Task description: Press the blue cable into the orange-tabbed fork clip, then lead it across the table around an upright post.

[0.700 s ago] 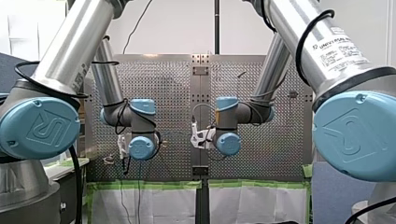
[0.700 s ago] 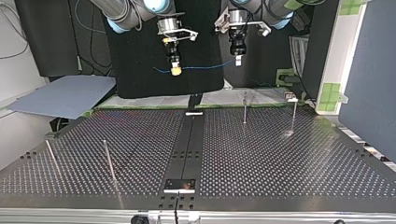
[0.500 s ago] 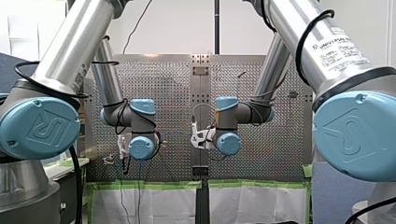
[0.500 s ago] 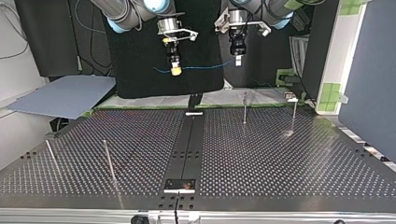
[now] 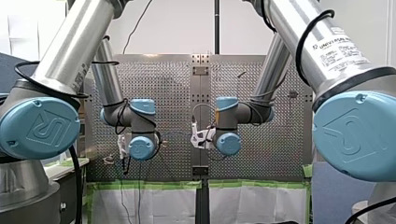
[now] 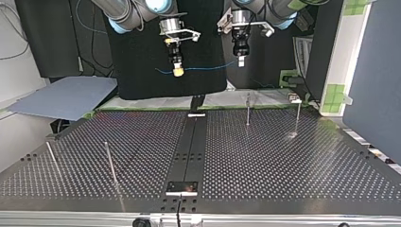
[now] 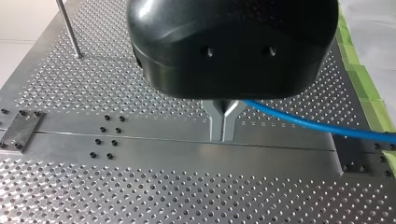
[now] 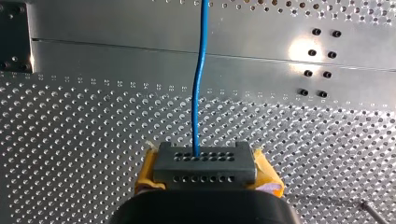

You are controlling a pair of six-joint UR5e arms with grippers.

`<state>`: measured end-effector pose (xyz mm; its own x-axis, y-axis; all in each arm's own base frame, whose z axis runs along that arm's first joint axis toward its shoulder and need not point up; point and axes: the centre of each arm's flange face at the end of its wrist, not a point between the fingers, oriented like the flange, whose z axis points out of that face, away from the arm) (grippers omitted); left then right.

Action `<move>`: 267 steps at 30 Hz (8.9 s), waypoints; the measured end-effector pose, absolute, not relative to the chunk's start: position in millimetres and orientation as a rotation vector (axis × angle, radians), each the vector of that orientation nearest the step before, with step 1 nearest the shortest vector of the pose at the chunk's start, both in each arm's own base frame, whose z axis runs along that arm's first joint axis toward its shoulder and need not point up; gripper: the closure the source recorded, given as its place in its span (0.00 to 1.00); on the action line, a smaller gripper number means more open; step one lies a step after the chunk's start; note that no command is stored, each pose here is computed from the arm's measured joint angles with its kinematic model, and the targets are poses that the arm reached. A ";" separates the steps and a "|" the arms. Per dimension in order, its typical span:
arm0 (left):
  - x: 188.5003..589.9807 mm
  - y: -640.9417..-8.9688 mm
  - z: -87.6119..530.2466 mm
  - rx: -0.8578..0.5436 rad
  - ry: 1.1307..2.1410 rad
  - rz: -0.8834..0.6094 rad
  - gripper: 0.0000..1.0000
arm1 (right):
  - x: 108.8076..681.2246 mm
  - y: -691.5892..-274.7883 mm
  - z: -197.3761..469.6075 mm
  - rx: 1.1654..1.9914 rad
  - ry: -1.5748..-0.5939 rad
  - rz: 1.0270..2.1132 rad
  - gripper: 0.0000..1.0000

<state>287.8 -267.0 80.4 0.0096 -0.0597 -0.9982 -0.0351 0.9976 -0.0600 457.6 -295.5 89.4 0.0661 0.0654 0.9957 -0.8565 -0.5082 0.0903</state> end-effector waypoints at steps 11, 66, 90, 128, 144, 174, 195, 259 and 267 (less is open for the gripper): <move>287.8 -267.0 80.4 -0.075 1.562 -0.019 0.99 | 457.6 -295.5 89.3 1.590 -0.811 1.544 1.00; 287.8 -267.0 80.4 -0.075 1.562 -0.019 0.99 | 457.6 -295.6 89.4 1.590 -0.811 1.545 1.00; 287.8 -267.0 80.4 -0.075 1.562 -0.019 0.99 | 457.6 -295.6 89.4 1.590 -0.811 1.545 1.00; 287.9 -267.1 81.0 -0.075 1.560 -0.020 0.99 | 457.2 -295.1 88.9 1.591 -0.811 1.543 1.00; 288.6 -259.3 71.2 -0.052 1.573 0.005 0.99 | 462.4 -292.0 84.6 1.605 -0.812 1.531 1.00; 320.1 -246.0 30.6 0.123 1.641 0.098 0.99 | 459.1 -312.6 93.2 1.595 -0.948 1.362 1.00; 350.9 -242.7 106.5 -0.085 1.587 -0.050 0.99 | 503.5 -353.8 137.3 1.543 -0.950 1.673 1.00; 422.3 -190.5 17.3 -0.197 1.744 -0.104 0.99 | 549.9 -424.8 -35.5 1.809 -0.961 1.654 1.00; 432.4 -184.9 19.2 -0.214 1.752 -0.103 0.99 | 557.6 -425.7 -49.5 1.826 -0.960 1.659 1.00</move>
<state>432.4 -184.9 19.2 -0.1788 -0.2010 -0.9631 -0.0865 0.9783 -0.1882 557.6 -425.7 -49.5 0.0145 -0.1730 0.9848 -0.7678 -0.6329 -0.0999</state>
